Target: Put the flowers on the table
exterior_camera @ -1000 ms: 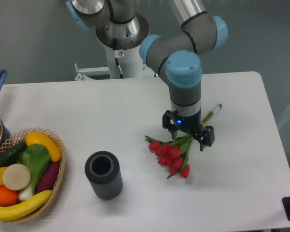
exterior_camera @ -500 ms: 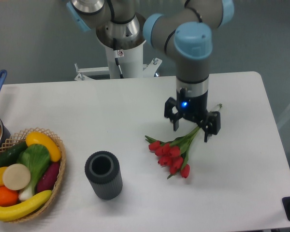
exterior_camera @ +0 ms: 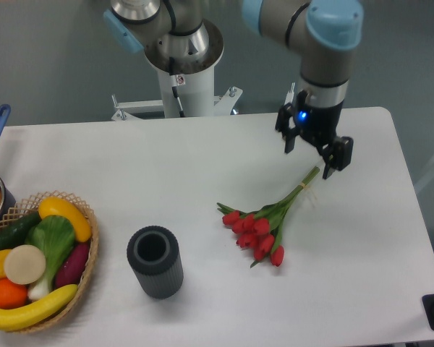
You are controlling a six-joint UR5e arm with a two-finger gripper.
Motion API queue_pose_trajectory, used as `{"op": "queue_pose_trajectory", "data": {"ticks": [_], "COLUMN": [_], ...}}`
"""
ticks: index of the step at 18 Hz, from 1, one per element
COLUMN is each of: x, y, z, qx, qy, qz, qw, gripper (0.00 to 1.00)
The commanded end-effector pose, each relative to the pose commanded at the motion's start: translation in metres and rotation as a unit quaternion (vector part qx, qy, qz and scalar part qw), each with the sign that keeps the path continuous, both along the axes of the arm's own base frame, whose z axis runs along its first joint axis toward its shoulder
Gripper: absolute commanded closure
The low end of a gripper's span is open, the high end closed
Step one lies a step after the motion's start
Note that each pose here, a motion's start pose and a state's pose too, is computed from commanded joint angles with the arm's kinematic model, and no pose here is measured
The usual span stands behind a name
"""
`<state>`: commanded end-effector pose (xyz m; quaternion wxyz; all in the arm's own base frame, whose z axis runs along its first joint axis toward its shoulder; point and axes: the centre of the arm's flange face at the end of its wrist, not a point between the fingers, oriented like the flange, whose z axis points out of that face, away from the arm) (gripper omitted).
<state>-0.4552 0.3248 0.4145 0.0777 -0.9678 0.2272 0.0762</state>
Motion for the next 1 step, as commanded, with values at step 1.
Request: {"op": "queue_pose_trajectory", "data": {"ticks": [1], "x": [-0.0004], "y": [-0.0007], "z": [0.0016], "qx": [0.001], "qy": [0.001], "qz": [0.001], "qw": [1.0], "gripper": [0.0]}}
